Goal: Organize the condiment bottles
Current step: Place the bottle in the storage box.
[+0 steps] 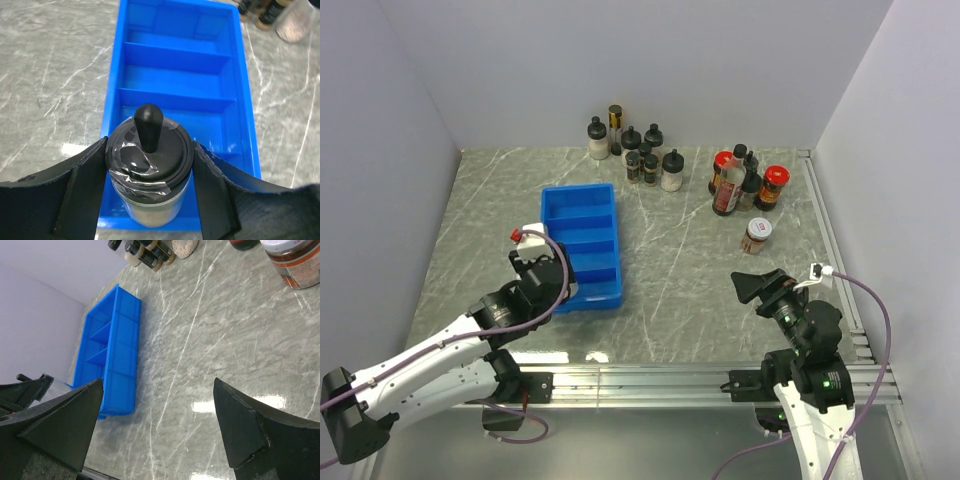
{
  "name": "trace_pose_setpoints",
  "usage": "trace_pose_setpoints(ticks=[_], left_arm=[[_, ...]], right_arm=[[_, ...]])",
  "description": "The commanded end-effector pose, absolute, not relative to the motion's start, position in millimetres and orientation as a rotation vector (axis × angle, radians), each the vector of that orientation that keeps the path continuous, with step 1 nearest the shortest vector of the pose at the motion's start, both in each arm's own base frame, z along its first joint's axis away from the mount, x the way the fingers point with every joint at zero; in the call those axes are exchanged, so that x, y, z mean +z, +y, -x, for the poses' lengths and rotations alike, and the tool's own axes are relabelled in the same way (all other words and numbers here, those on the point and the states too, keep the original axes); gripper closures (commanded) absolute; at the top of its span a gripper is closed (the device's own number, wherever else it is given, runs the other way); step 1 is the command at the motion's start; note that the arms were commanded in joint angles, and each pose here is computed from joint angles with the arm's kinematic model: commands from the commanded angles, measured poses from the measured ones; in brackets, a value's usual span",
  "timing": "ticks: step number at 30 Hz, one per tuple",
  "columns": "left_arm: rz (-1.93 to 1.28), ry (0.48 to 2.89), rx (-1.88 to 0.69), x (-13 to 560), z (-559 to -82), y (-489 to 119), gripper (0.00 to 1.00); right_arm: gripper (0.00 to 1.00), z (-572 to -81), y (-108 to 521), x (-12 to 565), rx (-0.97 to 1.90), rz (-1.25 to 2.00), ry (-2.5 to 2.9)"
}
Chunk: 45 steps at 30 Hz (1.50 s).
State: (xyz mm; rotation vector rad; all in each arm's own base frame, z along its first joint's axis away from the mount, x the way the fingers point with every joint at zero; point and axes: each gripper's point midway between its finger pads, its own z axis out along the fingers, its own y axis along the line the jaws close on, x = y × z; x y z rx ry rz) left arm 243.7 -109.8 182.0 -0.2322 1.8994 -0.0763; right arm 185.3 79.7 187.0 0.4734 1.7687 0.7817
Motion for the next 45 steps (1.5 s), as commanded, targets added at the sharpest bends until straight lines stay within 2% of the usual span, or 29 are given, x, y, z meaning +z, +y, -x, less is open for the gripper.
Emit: trace_pose_setpoints(ticks=[1,13,22,25,26,29,42,45], left_arm=[[0.321,1.898,-0.030,163,-239,-95,1.00],[0.323,1.810,-0.003,180,-252,-97,1.00],[0.348,1.865,-0.026,160,-244,-96,0.99],[0.350,1.869,-0.069,160,-243,-101,0.88],[0.350,1.870,-0.080,160,-242,-102,0.75],[0.363,1.875,-0.094,159,-243,-104,0.57],[0.333,1.937,-0.013,149,-250,-113,0.55],[0.327,1.950,-0.016,147,-249,-115,0.52]], right_arm=[[0.03,-189,84,196,0.804,-0.431,1.736],[0.03,-193,86,192,0.811,-0.425,1.736],[0.03,-196,86,188,0.806,-0.420,1.743],[0.03,-198,87,185,0.811,-0.422,1.750],[0.03,-198,87,184,0.807,-0.427,1.755],[0.03,-199,87,184,0.804,-0.425,1.755],[0.03,-198,85,186,0.796,-0.433,1.750],[0.02,-198,84,189,0.794,-0.431,1.742]])
